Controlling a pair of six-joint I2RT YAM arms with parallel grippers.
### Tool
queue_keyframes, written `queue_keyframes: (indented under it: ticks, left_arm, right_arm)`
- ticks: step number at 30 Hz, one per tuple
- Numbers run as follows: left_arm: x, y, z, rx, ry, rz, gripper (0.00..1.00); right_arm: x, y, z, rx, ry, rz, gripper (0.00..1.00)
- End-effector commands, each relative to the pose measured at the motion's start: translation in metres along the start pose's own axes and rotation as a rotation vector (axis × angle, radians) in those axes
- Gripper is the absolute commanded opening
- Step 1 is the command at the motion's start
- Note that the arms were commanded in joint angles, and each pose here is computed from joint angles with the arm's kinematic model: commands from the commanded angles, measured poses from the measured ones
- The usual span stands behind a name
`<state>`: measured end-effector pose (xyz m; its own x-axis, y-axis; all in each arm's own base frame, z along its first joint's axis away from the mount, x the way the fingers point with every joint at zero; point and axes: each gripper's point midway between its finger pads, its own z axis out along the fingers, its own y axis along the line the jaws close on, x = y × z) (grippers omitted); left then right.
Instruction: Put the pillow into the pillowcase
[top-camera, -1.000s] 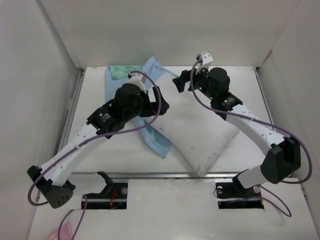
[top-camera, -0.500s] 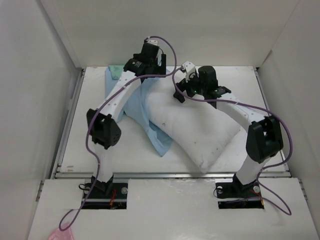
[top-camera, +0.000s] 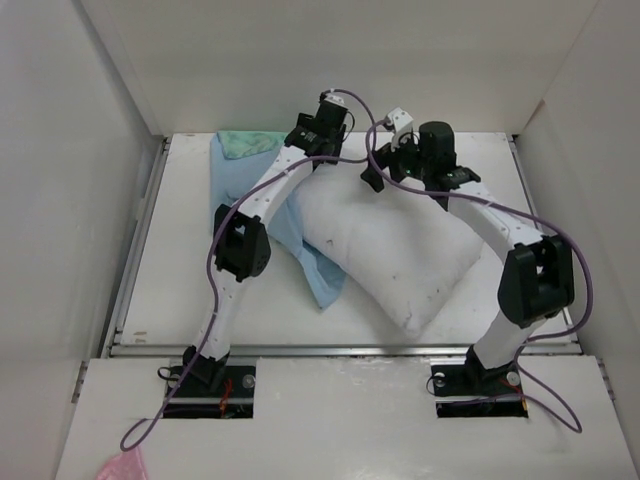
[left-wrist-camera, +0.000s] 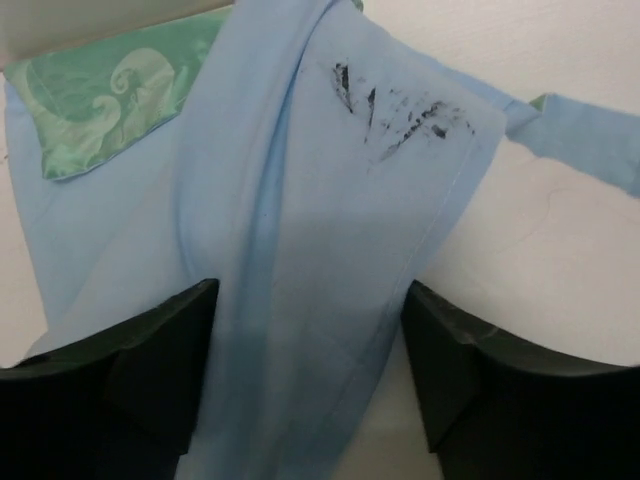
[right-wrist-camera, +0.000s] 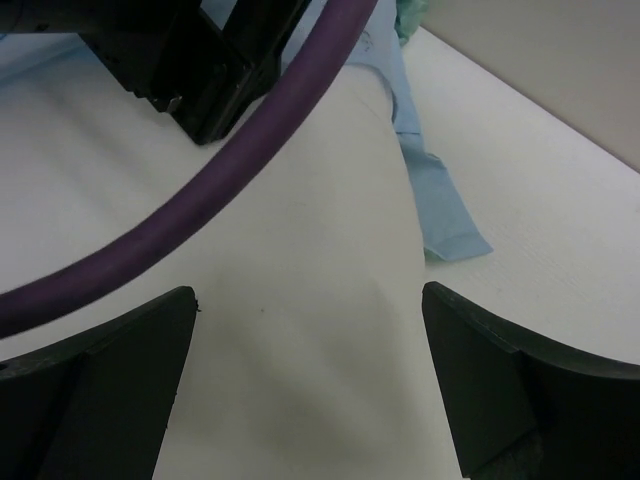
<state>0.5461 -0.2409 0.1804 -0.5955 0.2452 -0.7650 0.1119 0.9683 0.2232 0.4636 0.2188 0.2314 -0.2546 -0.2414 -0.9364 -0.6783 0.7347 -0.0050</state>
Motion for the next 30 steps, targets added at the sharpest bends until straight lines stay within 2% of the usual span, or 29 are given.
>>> queue_keyframes:
  ticks: [1, 3, 4, 5, 7, 8, 10, 12, 14, 15, 17, 18, 19, 21, 22, 23, 25, 26, 30]
  left_arm:
    - [-0.025, 0.015, 0.002, -0.046, -0.085, -0.050, 0.64]
    - [-0.027, 0.010, 0.004, -0.023, -0.096, -0.042, 0.54]
    - [-0.032, 0.009, 0.005, -0.021, -0.116, -0.052, 0.43]
    - [-0.032, 0.010, 0.005, -0.021, -0.116, -0.043, 0.37]
    - [-0.021, 0.010, 0.018, -0.059, -0.096, -0.020, 0.26]
    - [-0.021, 0.010, 0.018, -0.059, -0.096, -0.019, 0.13]
    - [-0.010, 0.013, 0.031, -0.078, -0.070, -0.003, 0.00]
    - [-0.016, 0.017, 0.027, -0.089, -0.082, -0.018, 0.00]
    - [-0.034, 0.015, 0.014, -0.049, -0.121, -0.062, 0.00]
    - [-0.047, 0.010, 0.005, -0.003, -0.156, -0.079, 0.00]
    - [-0.077, 0.011, -0.026, 0.040, -0.238, -0.111, 0.00]
    - [-0.091, 0.008, -0.040, 0.054, -0.281, -0.125, 0.00]
    - [-0.100, 0.008, -0.050, 0.077, -0.308, -0.135, 0.00]
    - [-0.122, 0.001, -0.085, 0.127, -0.374, -0.148, 0.00]
    - [-0.127, 0.004, -0.093, 0.128, -0.388, -0.154, 0.00]
    - [-0.131, -0.001, -0.104, 0.143, -0.403, -0.154, 0.00]
    - [-0.140, -0.009, -0.128, 0.183, -0.435, -0.164, 0.00]
    - [-0.142, -0.011, -0.136, 0.192, -0.446, -0.165, 0.00]
    - [-0.133, -0.045, -0.170, 0.289, -0.432, -0.115, 0.00]
  right_arm:
    - [-0.033, -0.004, 0.001, -0.013, -0.090, -0.038, 1.00]
    - [-0.015, -0.005, 0.023, -0.056, -0.038, -0.013, 1.00]
    - [-0.030, -0.003, 0.028, -0.091, -0.059, -0.012, 1.00]
    - [-0.007, -0.002, 0.043, -0.119, 0.008, 0.023, 1.00]
    - [0.003, 0.002, 0.051, -0.162, 0.029, 0.038, 1.00]
    - [0.007, 0.005, 0.053, -0.177, 0.035, 0.042, 1.00]
    - [0.020, 0.010, 0.059, -0.211, 0.048, 0.054, 1.00]
    - [0.040, 0.018, 0.064, -0.266, 0.089, 0.085, 1.00]
    - [0.040, 0.029, 0.064, -0.331, 0.085, 0.095, 0.84]
    - [0.043, 0.034, 0.065, -0.369, 0.085, 0.094, 0.49]
    - [0.030, 0.045, 0.059, -0.441, 0.032, 0.074, 0.00]
    - [0.030, 0.059, 0.055, -0.483, 0.021, 0.079, 0.00]
    - [0.000, 0.064, 0.044, -0.479, -0.061, 0.015, 0.00]
    - [-0.027, 0.086, 0.029, -0.492, -0.139, -0.063, 0.00]
    - [-0.023, 0.099, 0.020, -0.516, -0.152, -0.083, 0.00]
    - [-0.056, 0.110, -0.002, -0.513, -0.257, -0.159, 0.00]
    - [-0.054, 0.136, -0.017, -0.546, -0.299, -0.196, 0.00]
    - [-0.074, 0.143, -0.032, -0.536, -0.376, -0.247, 0.00]
    - [-0.088, 0.150, -0.036, -0.493, -0.457, -0.202, 0.00]
